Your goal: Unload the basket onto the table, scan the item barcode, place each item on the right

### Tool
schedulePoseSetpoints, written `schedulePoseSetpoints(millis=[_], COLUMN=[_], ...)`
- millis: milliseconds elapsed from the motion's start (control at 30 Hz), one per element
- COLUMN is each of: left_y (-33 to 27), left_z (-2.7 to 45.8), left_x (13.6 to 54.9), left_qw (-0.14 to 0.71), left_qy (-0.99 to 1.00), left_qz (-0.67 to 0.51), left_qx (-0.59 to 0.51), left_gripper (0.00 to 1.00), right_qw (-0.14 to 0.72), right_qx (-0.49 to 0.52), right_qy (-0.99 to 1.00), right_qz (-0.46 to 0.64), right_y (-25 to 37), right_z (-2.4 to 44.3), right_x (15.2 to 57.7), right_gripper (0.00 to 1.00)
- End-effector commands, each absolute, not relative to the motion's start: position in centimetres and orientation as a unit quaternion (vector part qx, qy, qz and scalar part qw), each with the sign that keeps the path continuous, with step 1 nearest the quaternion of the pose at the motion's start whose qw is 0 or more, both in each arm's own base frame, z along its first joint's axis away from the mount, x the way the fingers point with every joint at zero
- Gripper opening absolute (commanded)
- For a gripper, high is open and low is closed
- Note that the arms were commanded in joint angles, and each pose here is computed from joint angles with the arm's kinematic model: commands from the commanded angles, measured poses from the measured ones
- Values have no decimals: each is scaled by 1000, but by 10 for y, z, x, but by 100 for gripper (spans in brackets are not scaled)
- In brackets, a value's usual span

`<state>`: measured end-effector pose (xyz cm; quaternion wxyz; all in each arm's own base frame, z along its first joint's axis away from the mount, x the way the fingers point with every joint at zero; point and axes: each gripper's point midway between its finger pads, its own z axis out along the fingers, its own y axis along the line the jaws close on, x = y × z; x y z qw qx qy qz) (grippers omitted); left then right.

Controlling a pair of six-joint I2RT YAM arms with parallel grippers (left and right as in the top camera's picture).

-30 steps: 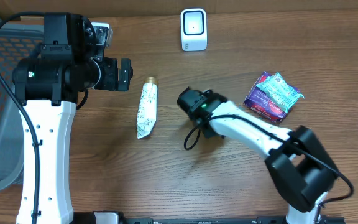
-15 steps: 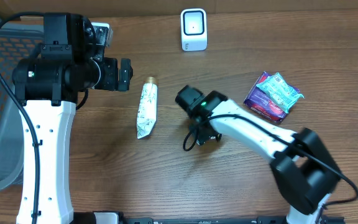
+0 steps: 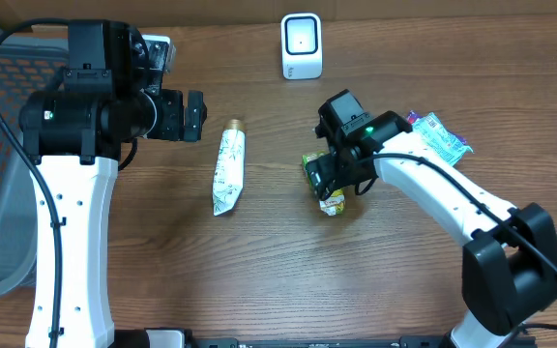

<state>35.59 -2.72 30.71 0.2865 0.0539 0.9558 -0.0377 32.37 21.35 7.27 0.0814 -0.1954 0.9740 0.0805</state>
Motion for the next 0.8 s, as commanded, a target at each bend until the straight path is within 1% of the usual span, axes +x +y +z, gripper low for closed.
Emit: schedulePoseSetpoints(millis=[0, 133, 233, 333, 367, 400, 467, 500, 600, 633, 767], left_y=[-30, -30, -30, -30, -30, -30, -30, -30, -30, -30, -30], left_z=[309, 309, 309, 309, 309, 309, 309, 309, 309, 309, 309], left_x=[357, 357, 357, 357, 357, 357, 357, 357, 357, 357, 357], left_qw=[290, 290, 290, 290, 290, 290, 290, 290, 290, 290, 290], left_qy=[955, 955, 955, 955, 955, 955, 955, 955, 955, 955, 955], left_qz=[-44, -44, -44, -44, -44, -44, -44, -44, -44, -44, -44], left_qx=[54, 54, 54, 54, 54, 54, 54, 54, 54, 54, 54], left_gripper=[100, 100, 100, 99, 99, 99, 100, 100, 100, 100, 99], right_qw=[38, 19, 8, -3, -5, -9, -10, -10, -8, -9, -6], right_qx=[-209, -216, -215, -214, -214, -213, -213, -213, -213, -213, -212], right_qy=[971, 970, 971, 972, 972, 972, 972, 972, 972, 972, 970], right_qz=[106, 110, 107, 101, 98, 95, 95, 95, 96, 96, 117], right_y=[221, 224, 224, 222, 221, 221, 221, 221, 221, 221, 229], right_z=[49, 36, 27, 17, 14, 9, 7, 7, 8, 10, 27], right_x=[307, 302, 302, 300, 300, 300, 300, 300, 301, 302, 304], right_gripper=[96, 95, 88, 75, 67, 54, 36, 28, 9, 4, 4])
